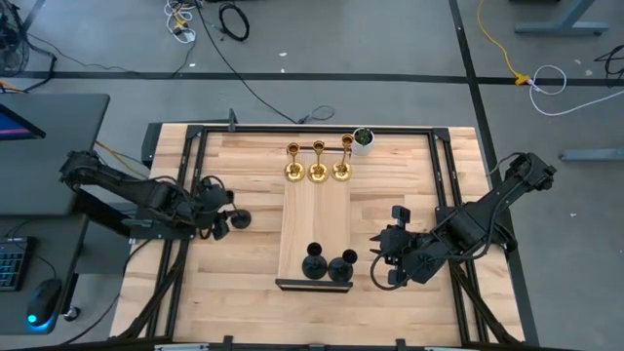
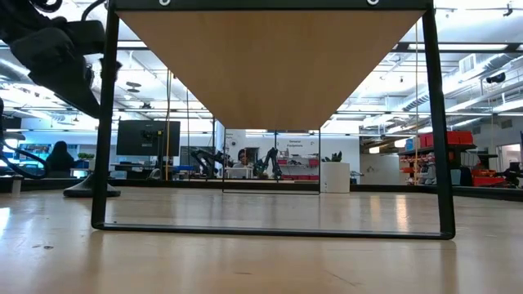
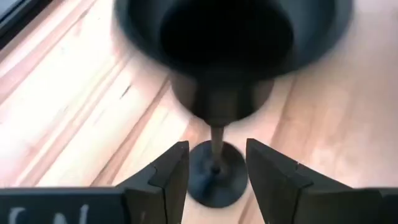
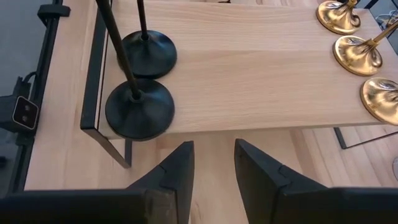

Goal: Pick & Place candle stick holders
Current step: Put the black candle holder aligned with the black candle holder on the shelf

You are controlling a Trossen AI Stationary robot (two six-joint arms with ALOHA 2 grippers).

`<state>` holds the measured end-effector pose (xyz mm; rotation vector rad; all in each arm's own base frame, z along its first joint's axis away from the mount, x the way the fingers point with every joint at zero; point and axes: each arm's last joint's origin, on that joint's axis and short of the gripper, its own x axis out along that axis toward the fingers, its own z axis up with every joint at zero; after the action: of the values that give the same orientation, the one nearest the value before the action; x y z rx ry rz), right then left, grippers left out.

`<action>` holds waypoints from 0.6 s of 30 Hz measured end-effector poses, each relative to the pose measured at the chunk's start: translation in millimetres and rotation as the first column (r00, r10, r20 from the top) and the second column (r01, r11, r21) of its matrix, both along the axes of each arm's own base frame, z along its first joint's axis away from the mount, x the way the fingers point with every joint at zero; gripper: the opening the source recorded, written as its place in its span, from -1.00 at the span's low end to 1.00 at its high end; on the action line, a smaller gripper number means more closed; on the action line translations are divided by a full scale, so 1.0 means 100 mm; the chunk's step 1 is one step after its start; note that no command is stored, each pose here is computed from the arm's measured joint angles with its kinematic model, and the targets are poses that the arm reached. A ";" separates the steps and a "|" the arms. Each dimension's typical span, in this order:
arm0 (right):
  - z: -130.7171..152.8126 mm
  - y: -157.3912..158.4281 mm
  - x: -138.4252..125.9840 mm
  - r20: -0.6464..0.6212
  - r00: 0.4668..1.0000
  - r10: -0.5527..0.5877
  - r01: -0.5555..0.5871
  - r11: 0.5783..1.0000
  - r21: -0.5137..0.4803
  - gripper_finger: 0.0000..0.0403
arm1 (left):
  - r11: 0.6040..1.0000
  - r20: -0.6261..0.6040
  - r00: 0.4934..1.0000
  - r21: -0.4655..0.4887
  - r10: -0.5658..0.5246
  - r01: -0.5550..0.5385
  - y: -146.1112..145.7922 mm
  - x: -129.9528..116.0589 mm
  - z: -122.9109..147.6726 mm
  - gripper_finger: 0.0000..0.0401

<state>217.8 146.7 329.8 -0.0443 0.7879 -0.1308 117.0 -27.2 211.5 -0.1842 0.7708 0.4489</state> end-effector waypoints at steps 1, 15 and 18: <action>0.00 0.00 0.00 0.000 1.000 0.000 0.000 1.000 0.000 -0.43 | 1.000 -0.001 1.000 0.004 0.017 -0.017 0.01 -0.01 0.00 -0.20; 0.00 0.00 0.00 0.001 1.000 0.001 -0.001 1.000 -0.004 -0.43 | 0.994 0.079 0.994 0.066 0.081 -0.086 0.02 0.02 0.04 -0.20; 0.00 0.00 0.00 0.001 1.000 0.001 -0.001 1.000 -0.004 -0.43 | 0.995 0.109 0.991 0.054 0.081 -0.088 0.01 0.05 0.06 -0.20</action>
<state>217.7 146.6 329.9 -0.0485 0.7868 -0.1314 121.8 -25.8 217.0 -0.1847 0.6458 0.5374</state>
